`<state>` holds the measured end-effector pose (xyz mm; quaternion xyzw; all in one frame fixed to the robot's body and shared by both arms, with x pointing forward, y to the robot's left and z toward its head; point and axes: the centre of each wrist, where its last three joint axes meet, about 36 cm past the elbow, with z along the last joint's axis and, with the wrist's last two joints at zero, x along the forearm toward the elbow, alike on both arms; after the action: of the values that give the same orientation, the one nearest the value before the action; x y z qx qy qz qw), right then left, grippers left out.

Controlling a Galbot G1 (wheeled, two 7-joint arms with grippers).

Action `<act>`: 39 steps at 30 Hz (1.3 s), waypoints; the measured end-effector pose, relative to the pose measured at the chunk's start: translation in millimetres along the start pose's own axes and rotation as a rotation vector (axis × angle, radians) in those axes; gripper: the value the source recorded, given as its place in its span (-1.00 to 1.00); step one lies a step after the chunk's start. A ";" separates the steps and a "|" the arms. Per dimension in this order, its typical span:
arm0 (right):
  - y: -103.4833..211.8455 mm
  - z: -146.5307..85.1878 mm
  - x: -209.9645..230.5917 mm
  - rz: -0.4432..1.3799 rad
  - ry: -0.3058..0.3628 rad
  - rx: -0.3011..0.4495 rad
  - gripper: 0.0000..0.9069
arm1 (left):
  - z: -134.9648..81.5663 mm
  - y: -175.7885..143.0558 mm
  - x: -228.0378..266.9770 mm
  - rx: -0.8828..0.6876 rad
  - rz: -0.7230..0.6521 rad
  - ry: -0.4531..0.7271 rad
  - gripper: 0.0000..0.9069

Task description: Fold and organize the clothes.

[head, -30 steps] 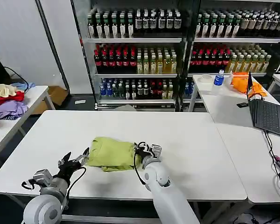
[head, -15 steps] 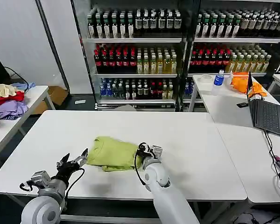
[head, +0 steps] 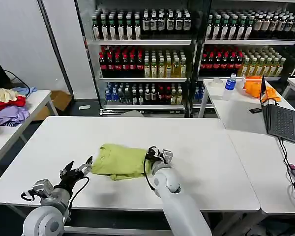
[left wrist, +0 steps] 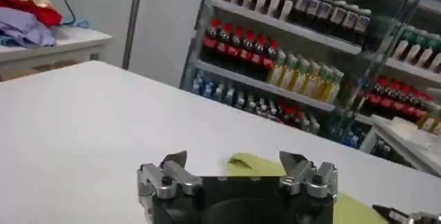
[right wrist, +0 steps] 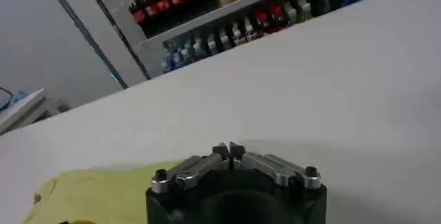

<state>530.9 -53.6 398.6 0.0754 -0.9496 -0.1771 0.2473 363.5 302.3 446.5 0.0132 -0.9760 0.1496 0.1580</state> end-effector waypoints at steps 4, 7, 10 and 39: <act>-0.8 -9.2 -8.4 -0.004 -0.005 0.025 -1.00 | 1.0 0.4 -0.6 0.001 -0.001 0.003 1.00; -1.1 -16.6 -15.0 -0.008 -0.007 0.046 -1.00 | 1.9 -0.2 -1.6 0.002 0.000 0.006 1.00; -0.4 -23.3 -22.1 -0.016 -0.011 0.071 -1.00 | 2.2 -0.9 -3.4 0.002 0.003 0.008 1.00; -112.6 -77.5 -38.8 0.118 -0.211 0.448 1.00 | 1.7 -11.5 -17.7 -0.019 0.035 0.010 1.00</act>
<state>609.3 -172.1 402.5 0.0539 -0.9885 0.0454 0.1341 380.6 290.4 442.8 -0.0060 -0.9766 0.1433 0.1606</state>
